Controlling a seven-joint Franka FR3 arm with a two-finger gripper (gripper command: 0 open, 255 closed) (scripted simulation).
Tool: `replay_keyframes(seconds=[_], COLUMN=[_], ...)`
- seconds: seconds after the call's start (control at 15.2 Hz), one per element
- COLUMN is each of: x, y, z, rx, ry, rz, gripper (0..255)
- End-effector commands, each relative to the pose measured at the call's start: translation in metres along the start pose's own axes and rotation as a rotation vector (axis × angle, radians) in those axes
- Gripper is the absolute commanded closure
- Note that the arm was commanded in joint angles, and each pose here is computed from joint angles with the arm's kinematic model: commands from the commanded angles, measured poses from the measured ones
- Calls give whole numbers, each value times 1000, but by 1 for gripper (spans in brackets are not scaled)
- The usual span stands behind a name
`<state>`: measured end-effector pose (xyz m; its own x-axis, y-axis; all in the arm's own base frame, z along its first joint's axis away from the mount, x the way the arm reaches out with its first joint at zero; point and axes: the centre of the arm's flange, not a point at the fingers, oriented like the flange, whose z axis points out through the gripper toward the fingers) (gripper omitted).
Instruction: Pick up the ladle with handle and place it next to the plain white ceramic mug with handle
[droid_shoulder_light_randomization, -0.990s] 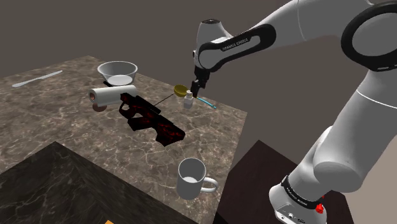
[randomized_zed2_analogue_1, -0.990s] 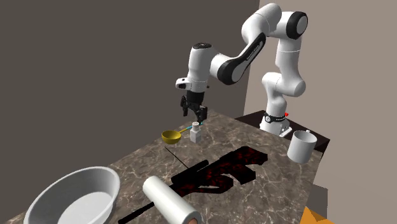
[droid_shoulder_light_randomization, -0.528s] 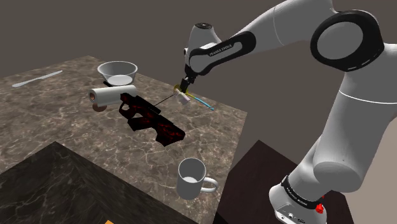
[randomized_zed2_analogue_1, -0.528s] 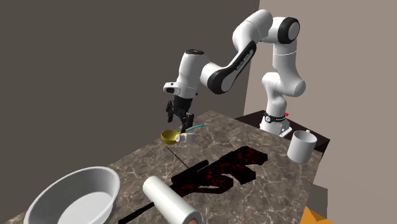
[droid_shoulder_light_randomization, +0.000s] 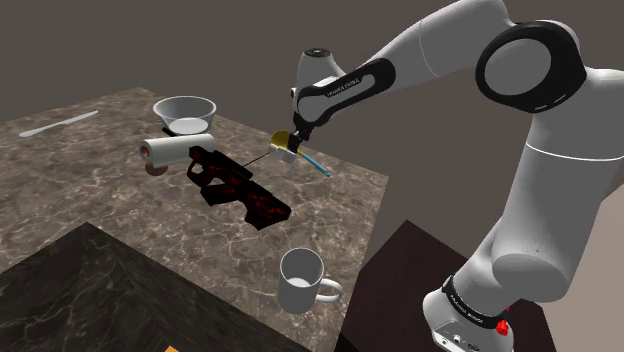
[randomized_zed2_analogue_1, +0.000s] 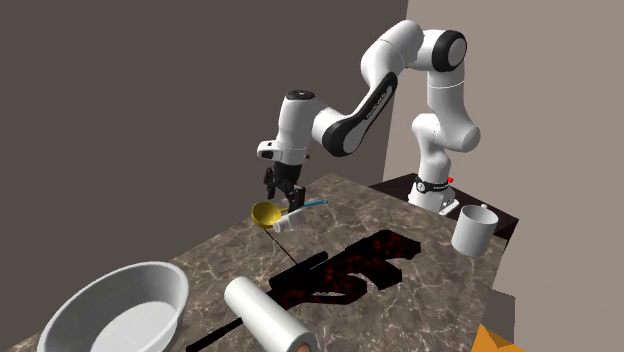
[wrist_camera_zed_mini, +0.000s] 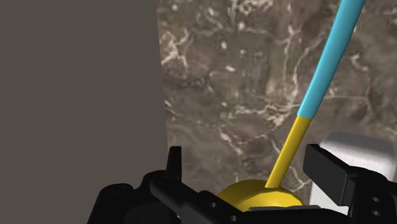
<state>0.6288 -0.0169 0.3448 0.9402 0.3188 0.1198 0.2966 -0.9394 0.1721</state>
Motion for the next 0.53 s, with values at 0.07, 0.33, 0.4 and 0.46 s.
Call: replay_keyframes(seconds=[0.07, 0.33, 0.4, 0.46], x=[-4, -4, -3, -3], y=[-10, -15, -18, -18], z=[11, 10, 12, 13], rx=[16, 16, 16, 16], ry=[-38, -38, -38, -38], rz=[-13, -14, -14, -14], gripper=[0, 255, 255, 255])
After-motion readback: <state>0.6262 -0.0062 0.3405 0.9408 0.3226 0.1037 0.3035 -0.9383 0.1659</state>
